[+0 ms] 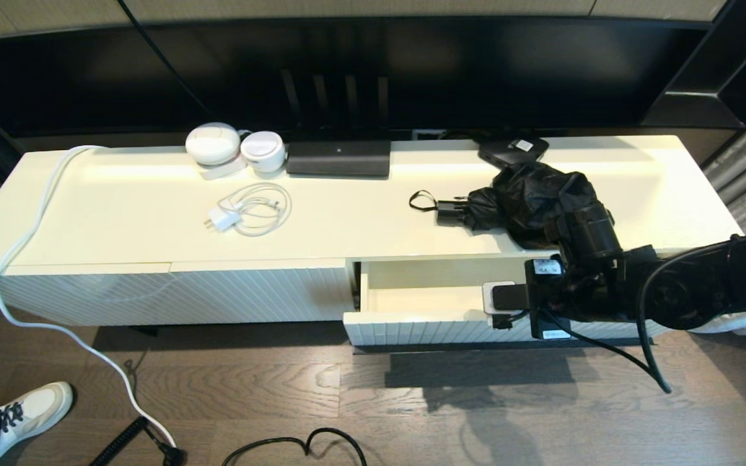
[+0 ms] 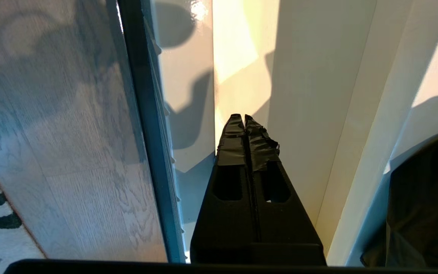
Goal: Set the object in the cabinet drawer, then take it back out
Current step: Open the drawer
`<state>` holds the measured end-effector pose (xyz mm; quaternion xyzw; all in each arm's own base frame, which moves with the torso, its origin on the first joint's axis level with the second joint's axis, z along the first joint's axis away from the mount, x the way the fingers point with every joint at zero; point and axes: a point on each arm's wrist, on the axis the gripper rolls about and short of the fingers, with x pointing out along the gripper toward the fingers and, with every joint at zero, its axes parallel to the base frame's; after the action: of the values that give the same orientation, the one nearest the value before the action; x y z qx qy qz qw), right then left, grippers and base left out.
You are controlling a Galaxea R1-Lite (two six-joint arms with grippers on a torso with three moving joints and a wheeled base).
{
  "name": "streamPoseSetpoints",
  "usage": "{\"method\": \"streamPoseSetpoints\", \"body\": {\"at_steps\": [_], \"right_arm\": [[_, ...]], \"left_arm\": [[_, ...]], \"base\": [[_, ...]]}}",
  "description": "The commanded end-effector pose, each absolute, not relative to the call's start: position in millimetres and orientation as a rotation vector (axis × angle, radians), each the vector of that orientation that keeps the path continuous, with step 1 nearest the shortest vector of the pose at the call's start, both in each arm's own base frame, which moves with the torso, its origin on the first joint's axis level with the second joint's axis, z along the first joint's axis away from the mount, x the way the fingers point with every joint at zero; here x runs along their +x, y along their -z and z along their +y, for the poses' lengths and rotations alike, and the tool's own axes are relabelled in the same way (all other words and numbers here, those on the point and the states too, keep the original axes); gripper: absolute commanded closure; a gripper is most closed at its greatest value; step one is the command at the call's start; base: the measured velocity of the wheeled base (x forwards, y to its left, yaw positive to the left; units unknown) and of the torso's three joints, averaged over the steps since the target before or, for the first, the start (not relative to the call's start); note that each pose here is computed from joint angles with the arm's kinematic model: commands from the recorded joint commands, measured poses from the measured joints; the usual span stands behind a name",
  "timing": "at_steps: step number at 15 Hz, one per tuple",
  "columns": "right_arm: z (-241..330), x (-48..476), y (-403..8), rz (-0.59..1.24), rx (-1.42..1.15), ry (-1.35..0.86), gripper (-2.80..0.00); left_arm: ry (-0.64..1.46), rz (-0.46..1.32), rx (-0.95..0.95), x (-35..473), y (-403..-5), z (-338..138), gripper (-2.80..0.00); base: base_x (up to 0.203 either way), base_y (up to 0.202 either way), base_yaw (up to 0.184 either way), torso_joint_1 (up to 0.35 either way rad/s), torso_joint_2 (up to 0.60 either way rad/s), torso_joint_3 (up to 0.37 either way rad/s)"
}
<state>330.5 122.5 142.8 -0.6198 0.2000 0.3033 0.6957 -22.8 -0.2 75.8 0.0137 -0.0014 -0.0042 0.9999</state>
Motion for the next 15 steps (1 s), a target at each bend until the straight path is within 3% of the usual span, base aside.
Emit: {"method": "streamPoseSetpoints", "body": {"at_steps": [1, 15], "right_arm": [[122, 323, -142, 0.452, -1.393, -0.691, 0.0], [113, 282, -108, 0.564, -1.405, -0.8, 0.0]], "left_arm": [[0.009, 0.0, 0.028, -23, -75, 0, 0.0], [0.009, 0.0, 0.028, -23, -75, 0, 0.0]], "base": [[0.0, 0.0, 0.0, 0.0, 0.0, 0.0], [0.0, 0.0, 0.0, 0.0, 0.0, 0.0]]}}
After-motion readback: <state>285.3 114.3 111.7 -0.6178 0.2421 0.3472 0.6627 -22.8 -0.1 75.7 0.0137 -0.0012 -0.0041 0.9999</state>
